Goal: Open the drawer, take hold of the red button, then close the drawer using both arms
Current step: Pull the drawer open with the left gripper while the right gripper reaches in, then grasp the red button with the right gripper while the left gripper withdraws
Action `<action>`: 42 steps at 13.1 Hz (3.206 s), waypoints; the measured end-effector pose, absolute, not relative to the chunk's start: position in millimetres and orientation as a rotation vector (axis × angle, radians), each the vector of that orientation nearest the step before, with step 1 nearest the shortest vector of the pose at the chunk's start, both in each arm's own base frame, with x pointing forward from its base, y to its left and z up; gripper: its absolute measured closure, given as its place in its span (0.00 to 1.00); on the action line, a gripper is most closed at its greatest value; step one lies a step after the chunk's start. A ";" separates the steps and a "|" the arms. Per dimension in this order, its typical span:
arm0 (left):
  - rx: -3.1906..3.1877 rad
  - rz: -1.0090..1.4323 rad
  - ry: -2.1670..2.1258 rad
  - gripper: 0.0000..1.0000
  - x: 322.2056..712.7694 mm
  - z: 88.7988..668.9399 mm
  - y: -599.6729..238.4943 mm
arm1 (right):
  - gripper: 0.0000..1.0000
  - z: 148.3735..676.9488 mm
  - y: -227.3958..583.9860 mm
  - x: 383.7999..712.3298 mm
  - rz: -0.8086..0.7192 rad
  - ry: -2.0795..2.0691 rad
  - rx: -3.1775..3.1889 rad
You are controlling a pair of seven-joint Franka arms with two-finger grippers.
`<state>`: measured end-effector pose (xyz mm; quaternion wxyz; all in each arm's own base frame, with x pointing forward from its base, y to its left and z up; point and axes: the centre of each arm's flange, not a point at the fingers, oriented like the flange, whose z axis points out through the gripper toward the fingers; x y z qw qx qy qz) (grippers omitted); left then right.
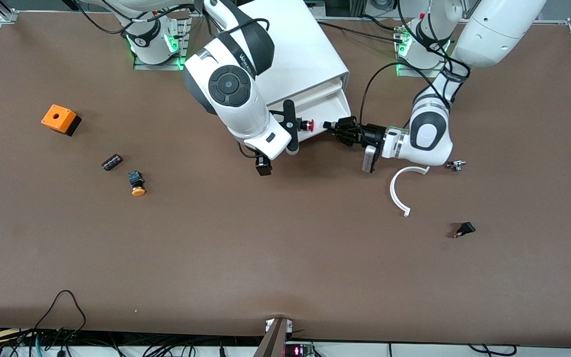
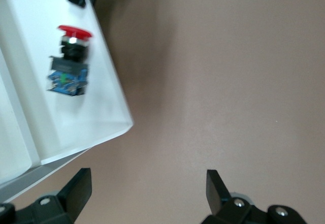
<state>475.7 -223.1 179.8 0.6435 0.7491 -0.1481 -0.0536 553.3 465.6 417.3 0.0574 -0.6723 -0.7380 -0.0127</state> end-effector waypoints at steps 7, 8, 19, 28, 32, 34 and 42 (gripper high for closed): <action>1.776 -0.086 -0.344 0.78 520.0 194.3 -191.6 | 0.00 400.0 491.9 537.4 -0.030 -2.185 -2.110; 1.777 -0.082 -0.341 0.70 522.3 195.8 -190.4 | 0.00 398.1 502.2 528.6 -0.027 -2.172 -2.123; 2.071 -0.261 -0.510 0.00 553.0 273.4 -170.5 | 0.00 381.7 556.0 482.2 -0.033 -2.155 -2.153; 2.649 -0.407 -0.778 0.00 603.8 439.0 -117.3 | 0.00 332.0 580.5 470.6 -0.049 -2.150 -2.166; 2.849 -0.406 -0.923 0.00 613.8 495.6 -102.2 | 0.00 332.4 582.2 468.8 -0.048 -2.110 -2.206; 2.933 -0.372 -0.960 0.00 617.8 523.7 -98.6 | 0.04 332.4 581.5 469.7 -0.048 -2.107 -2.211; 3.056 -0.276 -0.703 0.00 637.2 544.6 -98.6 | 0.30 330.2 577.0 480.3 -0.092 -2.110 -2.234</action>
